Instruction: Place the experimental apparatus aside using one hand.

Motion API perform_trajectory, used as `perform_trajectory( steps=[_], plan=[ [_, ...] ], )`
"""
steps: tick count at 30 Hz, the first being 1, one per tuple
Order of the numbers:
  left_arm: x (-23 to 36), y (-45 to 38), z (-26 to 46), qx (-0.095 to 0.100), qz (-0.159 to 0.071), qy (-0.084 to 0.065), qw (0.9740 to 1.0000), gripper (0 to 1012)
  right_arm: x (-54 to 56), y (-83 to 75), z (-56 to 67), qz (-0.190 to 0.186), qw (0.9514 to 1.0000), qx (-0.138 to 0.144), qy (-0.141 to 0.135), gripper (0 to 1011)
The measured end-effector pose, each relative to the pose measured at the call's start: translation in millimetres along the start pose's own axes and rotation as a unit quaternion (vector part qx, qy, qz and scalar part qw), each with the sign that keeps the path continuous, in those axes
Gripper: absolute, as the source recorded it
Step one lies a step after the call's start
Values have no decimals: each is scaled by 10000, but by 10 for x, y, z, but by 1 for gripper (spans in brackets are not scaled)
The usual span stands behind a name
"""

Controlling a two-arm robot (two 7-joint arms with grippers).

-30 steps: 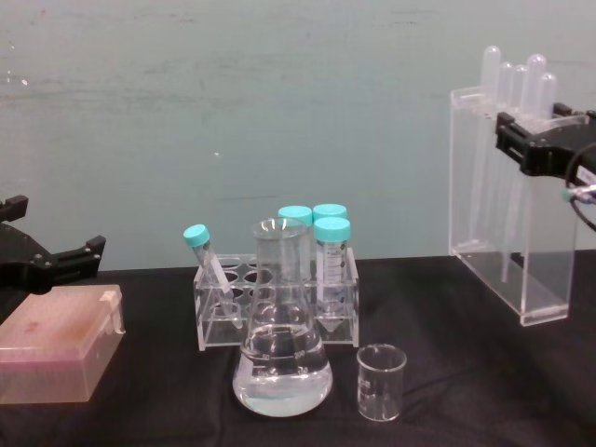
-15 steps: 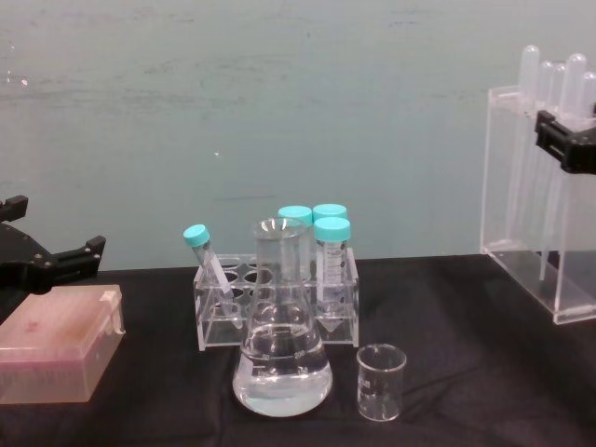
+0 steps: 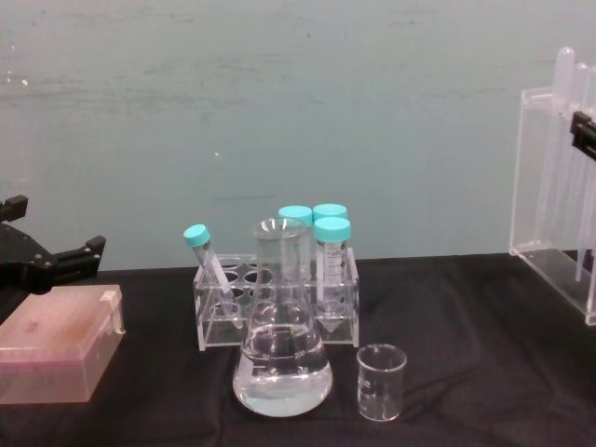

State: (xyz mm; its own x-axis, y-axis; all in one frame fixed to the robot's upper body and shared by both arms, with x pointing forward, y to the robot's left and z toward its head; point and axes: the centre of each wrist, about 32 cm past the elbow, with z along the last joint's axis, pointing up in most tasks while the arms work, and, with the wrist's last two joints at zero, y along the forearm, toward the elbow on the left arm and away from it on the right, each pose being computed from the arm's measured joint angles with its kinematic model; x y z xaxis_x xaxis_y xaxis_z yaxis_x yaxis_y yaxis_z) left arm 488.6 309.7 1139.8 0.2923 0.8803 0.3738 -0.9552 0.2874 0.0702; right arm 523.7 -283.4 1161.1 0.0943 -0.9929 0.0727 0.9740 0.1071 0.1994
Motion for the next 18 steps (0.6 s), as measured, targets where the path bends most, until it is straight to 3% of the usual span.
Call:
perform_trajectory(
  steps=[18],
  plan=[
    [0, 0, 0, 0, 0, 0, 10000, 1000, 228, -69, -19, -172, 9998, -57, 17, 607]
  ],
)
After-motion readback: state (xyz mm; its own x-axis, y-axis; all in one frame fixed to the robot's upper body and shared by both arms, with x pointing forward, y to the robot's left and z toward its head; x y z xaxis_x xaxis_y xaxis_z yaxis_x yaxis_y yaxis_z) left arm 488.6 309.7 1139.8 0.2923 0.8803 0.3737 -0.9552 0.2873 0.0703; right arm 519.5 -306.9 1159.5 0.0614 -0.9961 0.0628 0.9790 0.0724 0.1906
